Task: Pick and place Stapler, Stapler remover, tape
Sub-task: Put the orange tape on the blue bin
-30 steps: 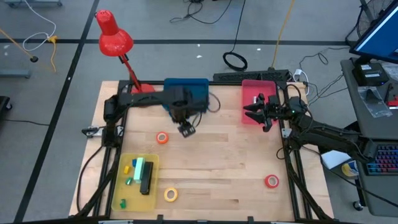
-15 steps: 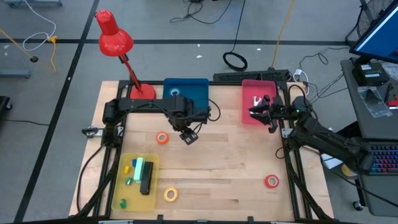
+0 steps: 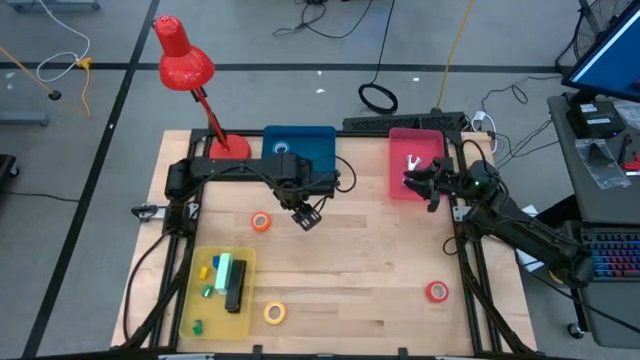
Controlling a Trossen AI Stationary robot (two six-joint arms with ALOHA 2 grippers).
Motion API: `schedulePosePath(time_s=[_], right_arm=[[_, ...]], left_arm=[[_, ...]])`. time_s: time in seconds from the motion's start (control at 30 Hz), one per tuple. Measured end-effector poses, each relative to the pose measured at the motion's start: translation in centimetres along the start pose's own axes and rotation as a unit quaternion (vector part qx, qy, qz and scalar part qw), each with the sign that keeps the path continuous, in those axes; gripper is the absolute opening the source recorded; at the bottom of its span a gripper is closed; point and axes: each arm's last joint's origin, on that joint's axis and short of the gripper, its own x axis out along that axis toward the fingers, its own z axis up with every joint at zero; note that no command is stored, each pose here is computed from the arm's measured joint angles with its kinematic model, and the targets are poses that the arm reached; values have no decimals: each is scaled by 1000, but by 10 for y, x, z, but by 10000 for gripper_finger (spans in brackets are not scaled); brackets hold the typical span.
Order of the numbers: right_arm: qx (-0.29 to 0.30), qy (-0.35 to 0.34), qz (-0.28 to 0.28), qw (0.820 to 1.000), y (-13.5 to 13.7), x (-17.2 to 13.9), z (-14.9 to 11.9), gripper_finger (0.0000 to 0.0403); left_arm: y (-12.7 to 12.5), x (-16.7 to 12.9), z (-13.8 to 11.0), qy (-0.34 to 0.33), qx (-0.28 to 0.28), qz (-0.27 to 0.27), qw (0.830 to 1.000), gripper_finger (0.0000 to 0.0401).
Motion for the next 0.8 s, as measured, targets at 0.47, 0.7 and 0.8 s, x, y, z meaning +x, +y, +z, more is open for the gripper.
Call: schedulePosePath(time_s=[0.47, 0.7, 0.8], right_arm=[[55, -17, -83, 995, -11, -1, -24, 134], [81, -16, 16, 996, 4, -5, -22, 133], [81, -29, 41, 995, 10, -8, -21, 133]], left_arm=[[13, 0, 10, -2, -12, 2, 1000, 232], [23, 0, 16, -2, -20, 2, 1000, 232], [26, 0, 17, -2, -22, 3, 1000, 232]])
